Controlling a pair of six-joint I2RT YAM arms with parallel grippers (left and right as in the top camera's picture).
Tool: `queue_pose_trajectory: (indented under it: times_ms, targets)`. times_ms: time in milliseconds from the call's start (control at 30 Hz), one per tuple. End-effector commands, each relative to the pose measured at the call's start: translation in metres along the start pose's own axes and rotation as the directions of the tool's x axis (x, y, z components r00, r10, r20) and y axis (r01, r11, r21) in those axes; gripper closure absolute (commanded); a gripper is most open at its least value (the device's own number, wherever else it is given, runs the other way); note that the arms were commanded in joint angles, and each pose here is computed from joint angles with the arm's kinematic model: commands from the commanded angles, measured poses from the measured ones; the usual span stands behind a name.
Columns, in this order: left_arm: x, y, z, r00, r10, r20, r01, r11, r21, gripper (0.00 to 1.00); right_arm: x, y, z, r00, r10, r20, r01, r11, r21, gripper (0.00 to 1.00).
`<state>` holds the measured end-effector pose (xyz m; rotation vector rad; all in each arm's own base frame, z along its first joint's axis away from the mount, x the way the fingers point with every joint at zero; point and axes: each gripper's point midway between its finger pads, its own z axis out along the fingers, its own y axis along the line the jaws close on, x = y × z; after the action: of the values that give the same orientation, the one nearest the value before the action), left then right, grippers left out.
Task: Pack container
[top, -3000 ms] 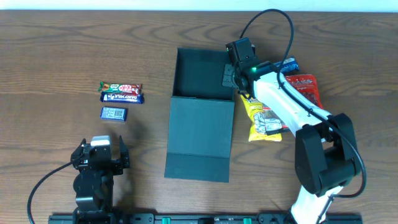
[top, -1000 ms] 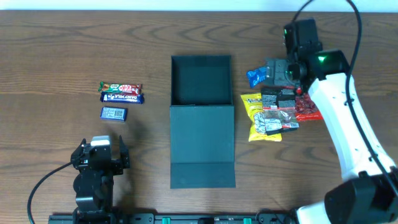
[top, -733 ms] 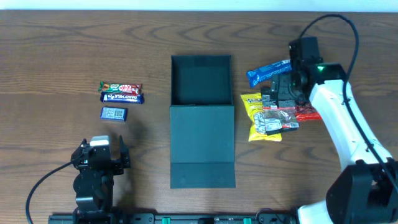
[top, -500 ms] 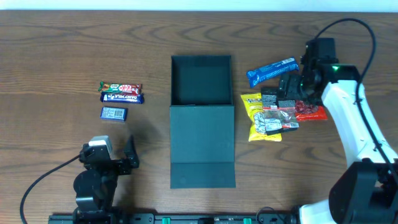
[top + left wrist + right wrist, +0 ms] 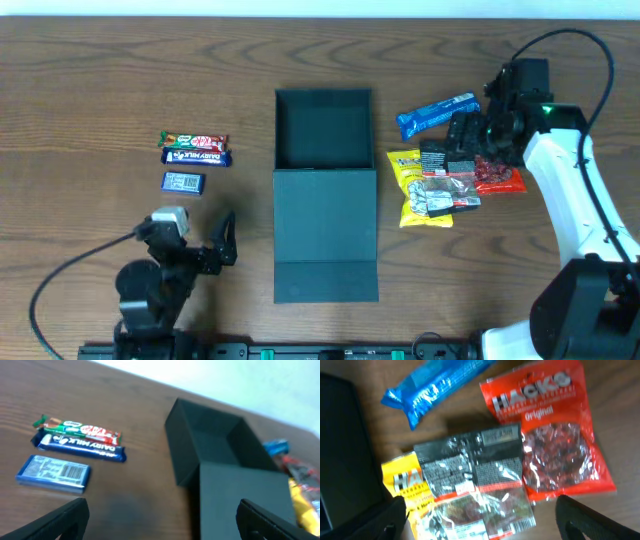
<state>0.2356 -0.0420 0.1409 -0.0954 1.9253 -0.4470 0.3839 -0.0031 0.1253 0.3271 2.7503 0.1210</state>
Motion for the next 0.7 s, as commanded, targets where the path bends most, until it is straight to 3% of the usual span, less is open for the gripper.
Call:
queue_pose_trajectory:
  times_ms: [0,133,267,467,667]
  targets:
    - [-0.04,0.0,0.0,0.991,0.137,0.001,-0.136,0.989,-0.06,0.04,-0.009,0.003,0.0,0.998,-0.051,0.037,0.052,0.999,-0.011,0.06]
    - [-0.053,0.025,0.019,0.965,0.189,-0.183,-0.223,0.957,-0.183,0.05,-0.013,0.007,0.006,0.997,-0.062,0.049,0.063,0.998,-0.009,0.14]
    - [-0.065,0.028,0.049,0.945,0.152,-0.289,-0.207,0.963,-0.172,0.05,-0.004,0.015,0.022,0.996,-0.094,0.002,0.094,0.996,0.004,0.16]
    - [-0.082,0.016,0.082,0.94,0.143,-0.311,-0.176,0.981,-0.079,0.05,0.02,0.02,0.05,0.987,-0.111,-0.116,0.113,0.993,0.014,0.16]
    - [-0.084,0.021,0.101,0.945,0.151,-0.292,-0.179,0.981,-0.075,0.05,0.026,0.023,0.062,0.987,-0.089,-0.132,0.099,0.992,0.073,0.2]
